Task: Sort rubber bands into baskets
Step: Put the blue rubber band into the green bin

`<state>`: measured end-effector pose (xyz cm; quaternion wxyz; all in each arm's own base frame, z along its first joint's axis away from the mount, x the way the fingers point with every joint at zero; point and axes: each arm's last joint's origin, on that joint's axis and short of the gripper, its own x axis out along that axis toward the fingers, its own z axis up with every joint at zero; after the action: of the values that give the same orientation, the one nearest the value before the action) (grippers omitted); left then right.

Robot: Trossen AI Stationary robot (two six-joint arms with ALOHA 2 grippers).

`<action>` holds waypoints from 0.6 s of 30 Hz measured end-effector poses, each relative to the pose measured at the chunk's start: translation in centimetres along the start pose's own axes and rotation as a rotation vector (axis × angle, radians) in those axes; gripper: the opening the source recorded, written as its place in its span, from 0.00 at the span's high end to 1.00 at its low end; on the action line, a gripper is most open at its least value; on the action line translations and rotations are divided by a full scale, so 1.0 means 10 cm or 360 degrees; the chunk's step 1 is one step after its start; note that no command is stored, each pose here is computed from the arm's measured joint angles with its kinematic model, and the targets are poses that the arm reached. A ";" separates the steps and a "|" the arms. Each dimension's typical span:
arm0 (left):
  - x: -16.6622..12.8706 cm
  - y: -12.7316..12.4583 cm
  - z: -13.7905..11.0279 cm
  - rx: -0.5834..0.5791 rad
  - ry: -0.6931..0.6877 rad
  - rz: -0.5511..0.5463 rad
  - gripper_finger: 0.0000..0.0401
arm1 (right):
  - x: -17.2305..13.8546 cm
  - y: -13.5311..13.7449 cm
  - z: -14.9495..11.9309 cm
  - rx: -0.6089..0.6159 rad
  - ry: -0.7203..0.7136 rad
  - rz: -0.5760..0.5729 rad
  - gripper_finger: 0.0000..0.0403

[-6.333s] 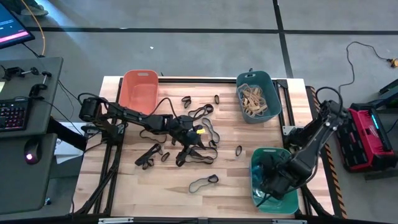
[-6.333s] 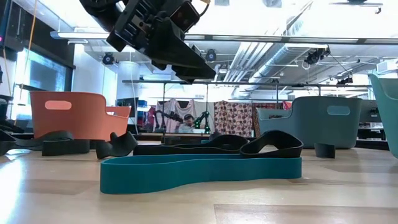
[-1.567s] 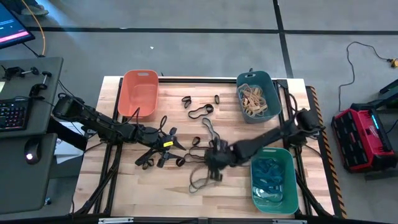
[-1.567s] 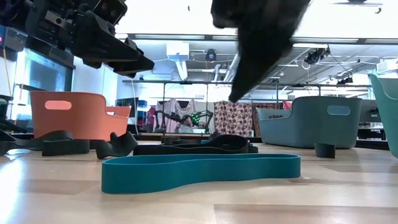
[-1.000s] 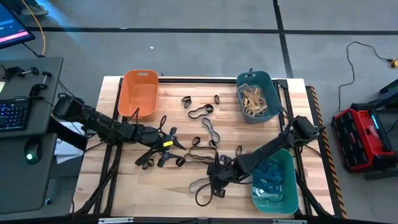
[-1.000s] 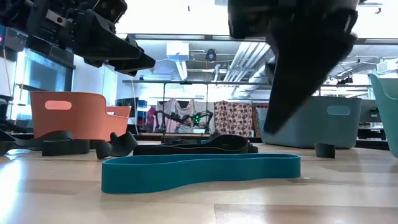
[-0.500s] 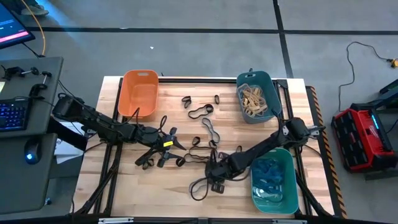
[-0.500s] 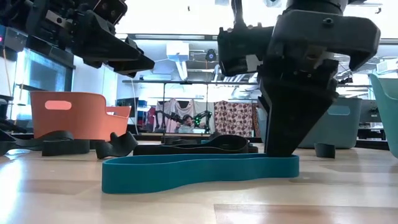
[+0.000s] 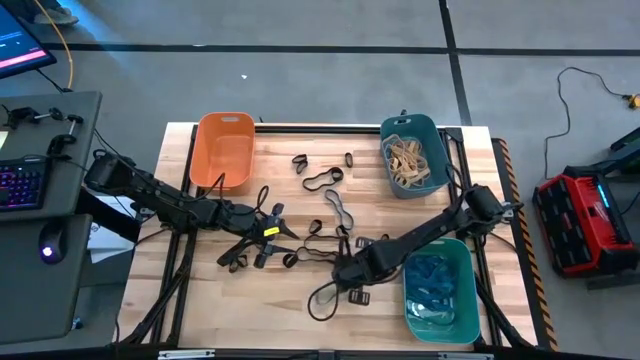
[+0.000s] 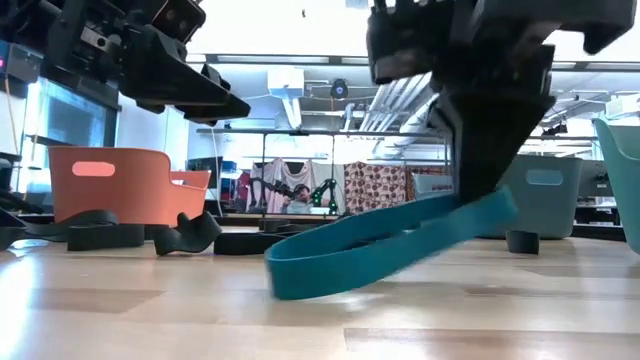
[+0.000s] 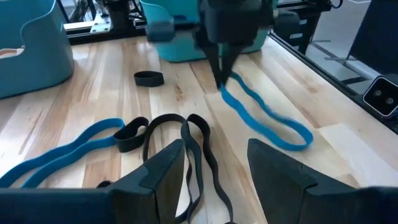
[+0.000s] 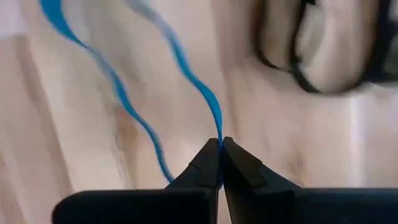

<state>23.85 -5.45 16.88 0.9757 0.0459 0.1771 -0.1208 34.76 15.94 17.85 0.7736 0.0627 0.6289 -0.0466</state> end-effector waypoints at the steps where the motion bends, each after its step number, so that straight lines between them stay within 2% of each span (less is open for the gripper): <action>1: 0.00 0.00 0.00 -0.0002 0.0002 0.0000 0.58 | -0.04 0.01 -0.01 -0.0003 0.0024 -0.0037 1.00; 10: 0.00 0.00 0.00 -0.0028 0.0003 -0.0001 0.58 | -0.57 0.20 -0.10 0.0020 0.0097 -0.0288 1.00; 18: 0.00 0.00 0.00 -0.0021 0.0002 -0.0001 0.58 | -0.98 0.33 -0.30 0.0184 0.0158 -0.0506 1.00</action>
<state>23.84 -5.45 16.86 0.9758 0.0396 0.1785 -0.1198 30.35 19.58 27.00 0.7195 0.0090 0.6646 -0.2012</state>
